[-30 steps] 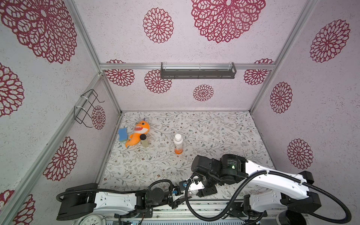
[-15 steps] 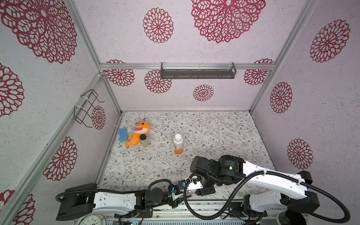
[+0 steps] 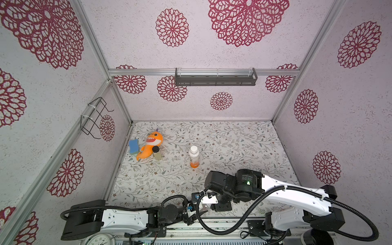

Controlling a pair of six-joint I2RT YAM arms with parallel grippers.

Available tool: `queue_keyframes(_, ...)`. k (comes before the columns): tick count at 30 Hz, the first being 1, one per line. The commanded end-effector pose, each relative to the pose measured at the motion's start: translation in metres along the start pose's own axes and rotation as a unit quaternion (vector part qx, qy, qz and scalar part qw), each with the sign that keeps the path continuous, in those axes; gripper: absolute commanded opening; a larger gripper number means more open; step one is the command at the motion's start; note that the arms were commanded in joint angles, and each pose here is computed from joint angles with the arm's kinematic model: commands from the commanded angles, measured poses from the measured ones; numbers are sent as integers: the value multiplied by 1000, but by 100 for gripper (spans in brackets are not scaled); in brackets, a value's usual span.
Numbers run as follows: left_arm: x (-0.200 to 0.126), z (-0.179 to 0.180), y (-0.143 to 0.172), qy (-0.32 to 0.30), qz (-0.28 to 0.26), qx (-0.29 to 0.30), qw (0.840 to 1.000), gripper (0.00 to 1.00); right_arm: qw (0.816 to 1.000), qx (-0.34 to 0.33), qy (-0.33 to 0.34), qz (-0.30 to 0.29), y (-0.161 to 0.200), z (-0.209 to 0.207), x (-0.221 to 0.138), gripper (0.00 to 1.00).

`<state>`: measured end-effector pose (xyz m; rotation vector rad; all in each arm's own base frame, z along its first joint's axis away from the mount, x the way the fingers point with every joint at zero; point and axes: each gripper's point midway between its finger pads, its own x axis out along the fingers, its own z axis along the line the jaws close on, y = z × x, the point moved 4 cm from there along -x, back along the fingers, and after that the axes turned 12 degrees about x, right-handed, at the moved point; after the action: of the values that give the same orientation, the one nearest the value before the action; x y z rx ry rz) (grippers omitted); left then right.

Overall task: Screw on the bottle caps
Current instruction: Screw the bottle cap onto the plastic bottle.

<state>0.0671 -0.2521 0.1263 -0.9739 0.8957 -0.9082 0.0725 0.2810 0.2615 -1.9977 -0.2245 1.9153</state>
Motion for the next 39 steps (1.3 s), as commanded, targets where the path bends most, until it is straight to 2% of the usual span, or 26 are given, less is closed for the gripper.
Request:
queue_keyframes(1, -1, 9, -18, -27, -33, -1, 999, 39, 995, 93, 22, -21, -15, -6, -2, 38)
queue_keyframes(5, -3, 14, -18, -45, -33, -1, 998, 39, 984, 176, 13, -14, -22, -6, 6, 38)
queue_keyframes(11, -5, 19, -18, -63, -32, 0, 997, 39, 956, 289, 46, -14, -30, -16, 14, 38)
queue_keyframes(20, -2, 20, -16, -68, -22, 1, 997, 39, 919, 388, 75, -12, -33, -26, 12, 37)
queue_keyframes(22, -1, 20, -16, -68, -18, 1, 998, 39, 914, 396, 90, -10, -32, -29, 7, 41)
queue_keyframes(26, 0, 18, -15, -63, -15, 1, 998, 39, 918, 385, 89, -46, -32, -29, -10, 50)
queue_keyframes(30, 1, 17, -15, -57, -13, 2, 998, 39, 931, 348, 81, -80, -28, -28, -35, 59)
queue_keyframes(35, 5, 9, -14, -30, -11, 4, 999, 39, 967, 229, 25, -104, -20, -11, -60, 62)
queue_keyframes(39, 7, 1, -15, 0, -12, 2, 1000, 39, 987, 118, -6, -113, 0, 3, -68, 63)
